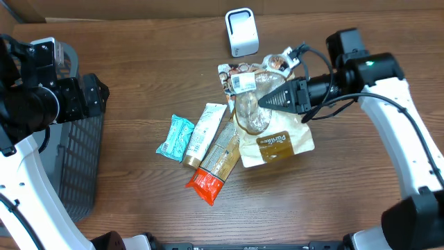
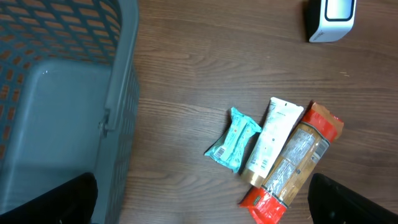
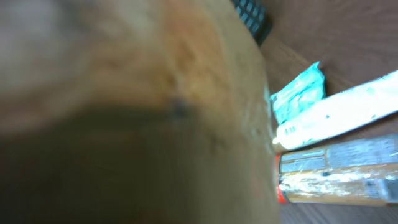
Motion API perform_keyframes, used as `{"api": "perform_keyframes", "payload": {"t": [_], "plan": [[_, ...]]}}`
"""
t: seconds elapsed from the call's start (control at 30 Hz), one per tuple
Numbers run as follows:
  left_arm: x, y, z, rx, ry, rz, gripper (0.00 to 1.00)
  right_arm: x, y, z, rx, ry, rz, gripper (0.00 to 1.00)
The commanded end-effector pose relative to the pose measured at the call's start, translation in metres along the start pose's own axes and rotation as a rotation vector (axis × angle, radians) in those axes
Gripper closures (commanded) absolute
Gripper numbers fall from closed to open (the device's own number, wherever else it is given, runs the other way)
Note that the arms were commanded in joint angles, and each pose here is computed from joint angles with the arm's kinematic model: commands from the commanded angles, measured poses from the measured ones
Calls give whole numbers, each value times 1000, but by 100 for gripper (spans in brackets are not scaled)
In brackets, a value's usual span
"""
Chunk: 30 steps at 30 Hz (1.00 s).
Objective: Scan the item barcode
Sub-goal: 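Carry the mushroom bag to the white scanner and hold it there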
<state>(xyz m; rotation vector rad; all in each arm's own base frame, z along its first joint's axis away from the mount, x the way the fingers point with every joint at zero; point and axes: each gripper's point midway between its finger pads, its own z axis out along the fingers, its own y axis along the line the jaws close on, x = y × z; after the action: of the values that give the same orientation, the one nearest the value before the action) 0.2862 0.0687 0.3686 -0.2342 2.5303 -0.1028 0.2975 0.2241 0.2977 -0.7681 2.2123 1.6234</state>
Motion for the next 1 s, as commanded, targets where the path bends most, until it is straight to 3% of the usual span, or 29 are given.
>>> {"api": "perform_keyframes", "payload": {"t": [0.0,0.2,0.3,0.53,0.77,0.97], "plan": [[-1,-2,1,12,1,26,0,-15,29,-11,135,-11,-87,96],[-1,-2,1,12,1,25,0,-55,32,-28,600,-88,-119,96],[-1,-2,1,12,1,26,1,-81,14,-48,953,-194,-156,96],[-1,-2,1,12,1,26,1,-138,-51,-71,1468,-309,-287,96],[-1,-2,1,12,1,26,1,-186,-133,-39,1620,-52,-666,96],[-1,-2,1,12,1,26,0,-204,-194,-20,1717,95,-849,96]]}}
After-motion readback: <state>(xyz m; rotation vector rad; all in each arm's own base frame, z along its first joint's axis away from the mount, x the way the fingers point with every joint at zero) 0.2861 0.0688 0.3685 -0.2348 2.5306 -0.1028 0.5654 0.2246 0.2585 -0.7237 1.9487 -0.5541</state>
